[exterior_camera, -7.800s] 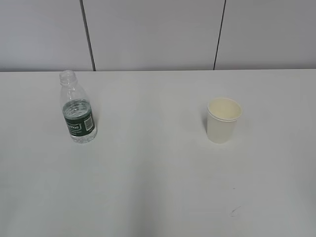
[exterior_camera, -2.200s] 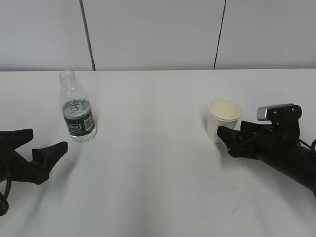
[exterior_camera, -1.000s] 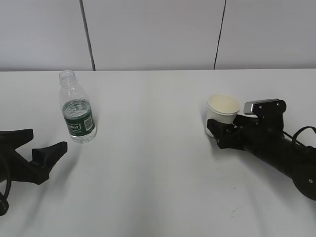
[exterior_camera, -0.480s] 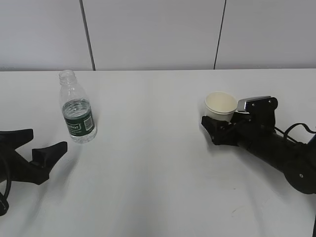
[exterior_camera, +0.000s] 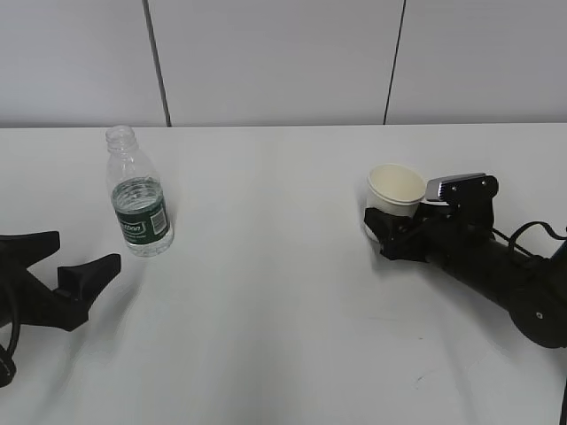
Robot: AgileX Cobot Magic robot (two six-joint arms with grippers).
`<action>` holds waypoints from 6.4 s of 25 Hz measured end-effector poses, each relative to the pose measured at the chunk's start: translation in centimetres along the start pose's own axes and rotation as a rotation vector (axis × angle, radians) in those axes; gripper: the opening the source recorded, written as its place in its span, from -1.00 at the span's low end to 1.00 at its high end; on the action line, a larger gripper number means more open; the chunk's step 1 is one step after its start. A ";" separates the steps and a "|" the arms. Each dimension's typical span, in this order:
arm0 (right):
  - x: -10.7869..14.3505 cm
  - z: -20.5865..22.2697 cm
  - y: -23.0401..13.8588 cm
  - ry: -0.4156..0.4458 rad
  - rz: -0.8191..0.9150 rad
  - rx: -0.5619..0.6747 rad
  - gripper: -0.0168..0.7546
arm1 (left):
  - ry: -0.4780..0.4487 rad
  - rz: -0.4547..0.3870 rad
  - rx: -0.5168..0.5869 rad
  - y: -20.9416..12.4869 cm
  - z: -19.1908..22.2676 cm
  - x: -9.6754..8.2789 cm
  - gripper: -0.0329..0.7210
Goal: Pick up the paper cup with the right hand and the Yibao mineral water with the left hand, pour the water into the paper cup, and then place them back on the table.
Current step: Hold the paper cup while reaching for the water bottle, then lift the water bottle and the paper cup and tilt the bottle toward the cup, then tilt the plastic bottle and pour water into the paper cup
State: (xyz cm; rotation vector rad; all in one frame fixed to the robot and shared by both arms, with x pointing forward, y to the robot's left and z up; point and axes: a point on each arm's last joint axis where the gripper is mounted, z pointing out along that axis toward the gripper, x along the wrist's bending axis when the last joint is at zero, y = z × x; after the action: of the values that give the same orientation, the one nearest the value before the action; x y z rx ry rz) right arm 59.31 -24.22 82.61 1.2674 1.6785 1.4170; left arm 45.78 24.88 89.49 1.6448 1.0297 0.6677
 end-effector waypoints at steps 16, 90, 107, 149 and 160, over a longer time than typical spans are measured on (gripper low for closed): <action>1.0 0.0 -0.1 0.114 -0.037 0.018 0.48 | -0.004 0.003 -0.002 0.1 0.6 0.2 0.66; 8.0 1.4 1.0 0.592 -0.115 0.055 0.47 | -0.134 0.162 -0.055 3.0 10.9 0.6 0.04; 10.5 2.7 2.1 0.743 -0.091 0.112 0.47 | -0.137 0.455 0.174 7.0 9.7 -1.4 0.04; 10.0 5.3 3.5 0.725 -0.245 0.229 0.47 | 0.032 1.100 0.566 12.0 10.6 -4.7 0.02; 10.1 5.6 4.0 0.744 -0.259 0.230 0.47 | 0.062 1.201 0.585 12.7 10.6 -5.5 0.02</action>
State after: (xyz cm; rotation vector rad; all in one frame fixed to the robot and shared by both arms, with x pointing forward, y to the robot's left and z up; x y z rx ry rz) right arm 61.71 -12.87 86.41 0.6007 2.4440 1.6767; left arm 55.73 13.84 98.59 2.7636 0.1377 1.2471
